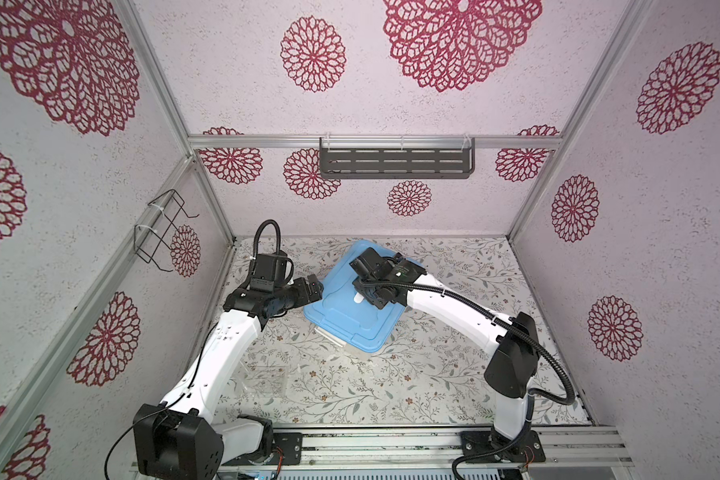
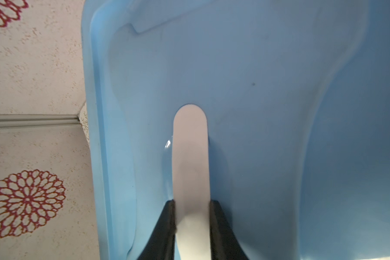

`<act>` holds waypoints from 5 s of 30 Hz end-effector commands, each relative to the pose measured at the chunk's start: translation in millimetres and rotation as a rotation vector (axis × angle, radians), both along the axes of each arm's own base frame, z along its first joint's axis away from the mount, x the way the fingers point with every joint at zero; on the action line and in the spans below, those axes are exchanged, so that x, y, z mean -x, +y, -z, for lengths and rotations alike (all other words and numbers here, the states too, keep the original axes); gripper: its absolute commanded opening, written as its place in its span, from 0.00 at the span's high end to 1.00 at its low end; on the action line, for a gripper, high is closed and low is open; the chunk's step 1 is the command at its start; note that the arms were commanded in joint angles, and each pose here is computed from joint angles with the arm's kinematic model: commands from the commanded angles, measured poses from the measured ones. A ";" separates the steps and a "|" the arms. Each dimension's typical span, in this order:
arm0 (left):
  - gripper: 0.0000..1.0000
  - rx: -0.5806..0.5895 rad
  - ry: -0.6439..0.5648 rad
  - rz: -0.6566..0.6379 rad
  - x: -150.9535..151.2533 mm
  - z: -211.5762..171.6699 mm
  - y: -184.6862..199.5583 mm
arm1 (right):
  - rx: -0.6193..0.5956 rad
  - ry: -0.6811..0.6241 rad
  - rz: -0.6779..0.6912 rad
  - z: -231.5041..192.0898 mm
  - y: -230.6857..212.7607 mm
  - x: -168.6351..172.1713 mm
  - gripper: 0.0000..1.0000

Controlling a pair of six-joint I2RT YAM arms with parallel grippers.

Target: Organize the chemistry lab equipment

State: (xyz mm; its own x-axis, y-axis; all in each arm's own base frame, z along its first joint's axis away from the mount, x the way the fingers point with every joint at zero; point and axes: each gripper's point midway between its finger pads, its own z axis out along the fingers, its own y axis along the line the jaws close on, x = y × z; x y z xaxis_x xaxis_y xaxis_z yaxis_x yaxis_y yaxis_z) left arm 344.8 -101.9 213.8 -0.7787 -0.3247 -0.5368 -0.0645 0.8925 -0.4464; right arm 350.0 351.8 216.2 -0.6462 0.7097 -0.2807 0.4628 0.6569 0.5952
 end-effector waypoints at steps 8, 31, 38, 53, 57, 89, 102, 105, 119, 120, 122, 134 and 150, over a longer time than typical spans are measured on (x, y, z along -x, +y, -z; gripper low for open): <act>0.03 -0.002 0.031 0.029 7.1 11.2 2.8 | -0.091 -0.133 0.200 -32.3 -11.6 -18.2 0.76; 0.03 -0.003 0.193 -0.043 33.2 15.5 14.1 | 0.208 -0.376 -0.319 -77.9 -127.2 -68.1 0.50; 0.05 0.027 0.282 0.012 42.0 15.8 2.7 | 0.356 -0.304 -0.532 -45.1 -156.0 -83.5 0.43; 0.11 0.100 0.321 0.035 7.8 24.3 -22.4 | 0.452 -0.145 -0.836 10.0 -155.8 -81.8 0.42; 0.11 0.094 0.309 0.044 0.3 21.5 -27.9 | 0.499 -0.153 -0.840 7.2 -161.0 -85.2 0.42; 0.14 -0.021 0.331 0.201 -63.2 41.0 -60.0 | 0.527 0.071 -0.733 46.3 -231.1 10.6 0.65; 0.13 -0.027 0.313 0.249 -110.5 60.3 -78.2 | 0.248 0.039 -0.615 30.4 -217.6 85.1 0.64; 0.10 -0.043 0.308 0.254 -114.0 55.6 -71.2 | 0.184 0.042 -0.629 28.4 -209.6 95.4 0.63; 0.02 0.033 0.087 0.099 -90.6 -35.7 -6.4 | 0.154 -0.178 -0.633 -32.5 -223.7 2.5 0.40; 0.02 0.040 0.092 0.099 -84.8 -35.4 -6.6 | 0.137 -0.179 -0.603 -28.7 -228.2 -9.2 0.38; 0.03 0.080 0.127 0.106 -70.4 -28.5 -11.5 | 0.125 -0.199 -0.547 -23.1 -236.1 -29.1 0.31; 0.05 0.275 0.215 0.109 -22.3 19.3 -35.5 | -0.134 -0.228 -0.576 25.1 -213.7 -50.9 0.05; 0.13 0.223 0.299 0.095 -9.2 54.7 -40.9 | -0.075 -0.282 -0.691 35.3 -200.5 -55.9 0.35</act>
State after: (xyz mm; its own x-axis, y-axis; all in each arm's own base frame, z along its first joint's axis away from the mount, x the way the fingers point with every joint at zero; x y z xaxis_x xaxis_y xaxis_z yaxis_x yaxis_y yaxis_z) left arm 347.9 -148.5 159.7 -0.9260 -0.3289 -0.1854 -0.1372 0.7506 -0.6463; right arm 405.4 152.1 170.6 -0.8888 0.2472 -0.3858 -0.1497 0.6390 0.7545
